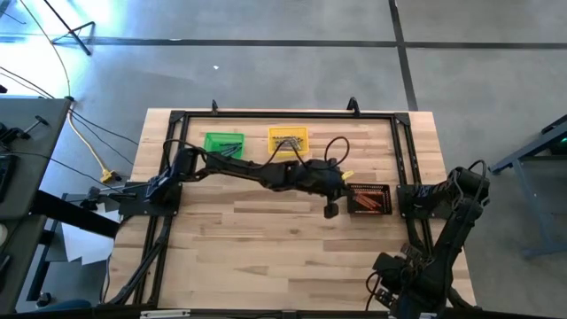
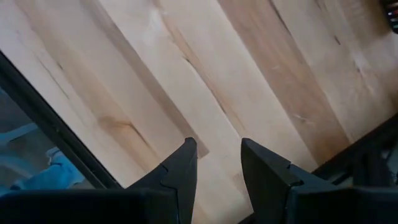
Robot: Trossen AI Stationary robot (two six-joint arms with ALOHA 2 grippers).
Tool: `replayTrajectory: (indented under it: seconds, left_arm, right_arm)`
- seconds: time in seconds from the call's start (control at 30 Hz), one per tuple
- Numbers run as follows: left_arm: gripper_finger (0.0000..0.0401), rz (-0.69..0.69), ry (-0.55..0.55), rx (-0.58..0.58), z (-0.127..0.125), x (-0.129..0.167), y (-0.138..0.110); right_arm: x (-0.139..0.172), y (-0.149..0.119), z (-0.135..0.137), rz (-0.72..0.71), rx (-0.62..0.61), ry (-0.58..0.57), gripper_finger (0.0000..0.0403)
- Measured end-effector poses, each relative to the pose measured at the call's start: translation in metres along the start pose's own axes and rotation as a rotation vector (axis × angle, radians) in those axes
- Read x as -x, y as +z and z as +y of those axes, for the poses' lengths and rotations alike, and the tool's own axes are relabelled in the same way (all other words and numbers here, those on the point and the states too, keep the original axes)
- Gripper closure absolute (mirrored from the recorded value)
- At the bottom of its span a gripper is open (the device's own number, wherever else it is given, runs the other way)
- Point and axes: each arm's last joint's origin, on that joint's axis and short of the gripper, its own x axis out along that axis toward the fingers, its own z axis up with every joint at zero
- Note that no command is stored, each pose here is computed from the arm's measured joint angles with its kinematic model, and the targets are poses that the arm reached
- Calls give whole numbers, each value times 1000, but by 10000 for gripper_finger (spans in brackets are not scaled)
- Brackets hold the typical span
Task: Sort crayons
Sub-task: Put the orange crayon into the black bin
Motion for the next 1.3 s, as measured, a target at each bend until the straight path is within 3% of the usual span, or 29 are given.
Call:
replayTrajectory:
  seconds: [0.53,1.3]
  left_arm:
    - [401,11,41,14,25,-25,-37]
    - [401,9,46,-2,26,-28,-40]
  right_arm:
    - [-1,10,-2,-2,-25,-32,284]
    - [-2,11,-2,-2,-30,-37,284]
